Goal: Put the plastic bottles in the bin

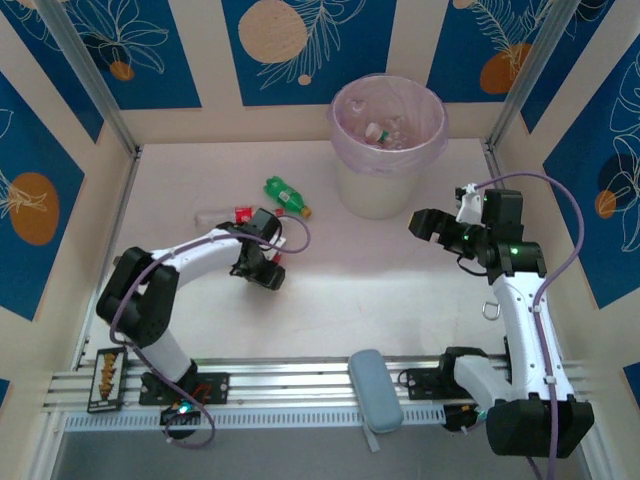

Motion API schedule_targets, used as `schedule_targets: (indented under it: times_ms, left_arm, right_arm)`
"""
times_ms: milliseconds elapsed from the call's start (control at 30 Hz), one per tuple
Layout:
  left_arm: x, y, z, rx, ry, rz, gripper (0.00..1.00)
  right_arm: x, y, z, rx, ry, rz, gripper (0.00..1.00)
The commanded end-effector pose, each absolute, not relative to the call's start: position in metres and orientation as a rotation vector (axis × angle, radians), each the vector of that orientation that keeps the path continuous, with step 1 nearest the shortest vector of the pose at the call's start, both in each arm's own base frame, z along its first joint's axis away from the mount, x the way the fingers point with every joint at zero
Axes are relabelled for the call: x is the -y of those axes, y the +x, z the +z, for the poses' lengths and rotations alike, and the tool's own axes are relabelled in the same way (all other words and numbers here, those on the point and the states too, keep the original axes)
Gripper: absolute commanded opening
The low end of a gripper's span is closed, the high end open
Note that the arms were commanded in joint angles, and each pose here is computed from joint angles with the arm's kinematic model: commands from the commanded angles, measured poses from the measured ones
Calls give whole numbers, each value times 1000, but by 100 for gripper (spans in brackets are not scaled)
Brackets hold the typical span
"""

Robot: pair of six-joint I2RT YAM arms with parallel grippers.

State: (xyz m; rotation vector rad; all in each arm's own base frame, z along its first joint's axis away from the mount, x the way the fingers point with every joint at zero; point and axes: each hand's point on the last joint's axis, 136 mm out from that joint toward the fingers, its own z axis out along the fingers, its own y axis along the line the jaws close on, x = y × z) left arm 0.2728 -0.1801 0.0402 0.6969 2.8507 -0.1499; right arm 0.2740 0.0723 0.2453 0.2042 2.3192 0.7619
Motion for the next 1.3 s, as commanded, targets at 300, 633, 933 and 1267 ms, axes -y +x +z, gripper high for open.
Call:
schedule_targets:
  times_ms: [300, 633, 933, 1267]
  left_arm:
    - [285, 243, 147, -2344, 839, -900, 49]
    - [322, 217, 161, -2215, 995, -1032, 41]
    - [329, 217, 158, -2224, 1033, -1025, 41]
    - [328, 222, 159, -2216, 1016, -986, 46]
  right_arm:
    - [-199, 280, 252, -2246, -26, 1283, 88]
    - [-237, 313, 239, -2261, -66, 1357, 89]
    - [-264, 316, 225, -2285, -98, 1481, 83]
    - [-267, 315, 216, -2310, -110, 1450, 62]
